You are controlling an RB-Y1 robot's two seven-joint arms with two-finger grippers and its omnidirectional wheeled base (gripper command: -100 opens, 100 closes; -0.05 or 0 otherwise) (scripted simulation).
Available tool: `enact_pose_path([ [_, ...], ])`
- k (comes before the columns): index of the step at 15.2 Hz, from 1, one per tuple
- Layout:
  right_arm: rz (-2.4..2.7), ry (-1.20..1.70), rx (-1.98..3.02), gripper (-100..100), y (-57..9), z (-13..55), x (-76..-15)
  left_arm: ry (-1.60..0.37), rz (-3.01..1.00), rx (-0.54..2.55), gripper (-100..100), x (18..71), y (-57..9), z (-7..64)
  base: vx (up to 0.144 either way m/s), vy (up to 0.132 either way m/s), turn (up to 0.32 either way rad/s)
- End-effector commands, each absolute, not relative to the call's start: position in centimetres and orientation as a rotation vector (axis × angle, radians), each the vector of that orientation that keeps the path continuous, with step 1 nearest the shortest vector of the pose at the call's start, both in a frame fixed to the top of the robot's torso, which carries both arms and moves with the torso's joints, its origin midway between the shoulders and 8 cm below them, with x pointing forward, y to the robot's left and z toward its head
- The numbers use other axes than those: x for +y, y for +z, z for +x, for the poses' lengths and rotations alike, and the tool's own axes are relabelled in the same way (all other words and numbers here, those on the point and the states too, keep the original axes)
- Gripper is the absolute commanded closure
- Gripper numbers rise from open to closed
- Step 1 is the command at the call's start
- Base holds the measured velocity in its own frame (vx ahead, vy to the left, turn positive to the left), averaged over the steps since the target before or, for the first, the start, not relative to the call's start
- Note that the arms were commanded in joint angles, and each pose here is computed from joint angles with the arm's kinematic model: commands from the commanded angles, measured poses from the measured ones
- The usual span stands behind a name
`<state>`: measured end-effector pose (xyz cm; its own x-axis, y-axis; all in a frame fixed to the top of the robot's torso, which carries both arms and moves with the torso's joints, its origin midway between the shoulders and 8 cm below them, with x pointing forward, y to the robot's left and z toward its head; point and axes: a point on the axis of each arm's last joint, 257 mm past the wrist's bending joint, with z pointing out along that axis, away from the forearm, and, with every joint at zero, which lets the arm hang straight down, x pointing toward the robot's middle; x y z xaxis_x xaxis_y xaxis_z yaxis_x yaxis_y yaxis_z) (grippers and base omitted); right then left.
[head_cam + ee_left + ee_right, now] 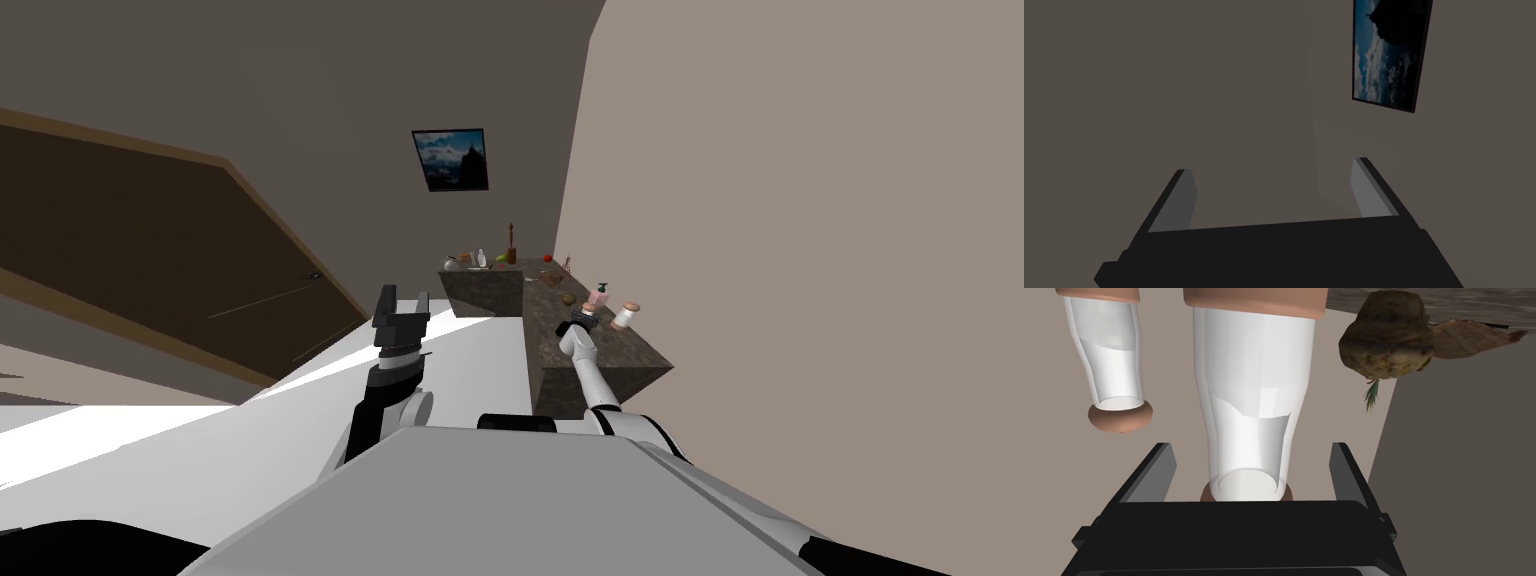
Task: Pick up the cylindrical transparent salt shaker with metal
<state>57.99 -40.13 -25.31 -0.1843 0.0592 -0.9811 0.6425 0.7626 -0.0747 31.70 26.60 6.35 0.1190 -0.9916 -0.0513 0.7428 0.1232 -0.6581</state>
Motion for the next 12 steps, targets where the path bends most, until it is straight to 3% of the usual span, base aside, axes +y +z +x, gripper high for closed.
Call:
enact_pose_path([
  [1,0.56,-0.573,1.696,-100,-25.3,58.0,-40.1,-1.365,-0.55,0.559,0,26.6,6.4,31.7,0.004,-0.03,-0.004],
  [5,0.582,-0.595,1.691,-100,-25.2,57.6,-41.2,-1.365,-0.55,0.559,0,26.6,6.4,31.7,0.0,-0.052,0.165],
  [6,0.584,-0.596,1.691,100,-25.2,57.6,-41.3,-1.365,-0.55,0.559,0,26.6,6.4,31.7,-0.008,-0.01,0.028],
  [10,0.586,-0.596,1.689,100,-25.2,57.6,-41.3,-1.365,-0.55,0.559,0,26.6,6.4,31.7,0.0,0.0,0.0],
  [12,0.611,-0.582,1.682,100,-25.1,57.6,-41.4,-1.365,-0.55,0.559,0,26.6,6.3,31.7,0.039,0.007,-0.22],
])
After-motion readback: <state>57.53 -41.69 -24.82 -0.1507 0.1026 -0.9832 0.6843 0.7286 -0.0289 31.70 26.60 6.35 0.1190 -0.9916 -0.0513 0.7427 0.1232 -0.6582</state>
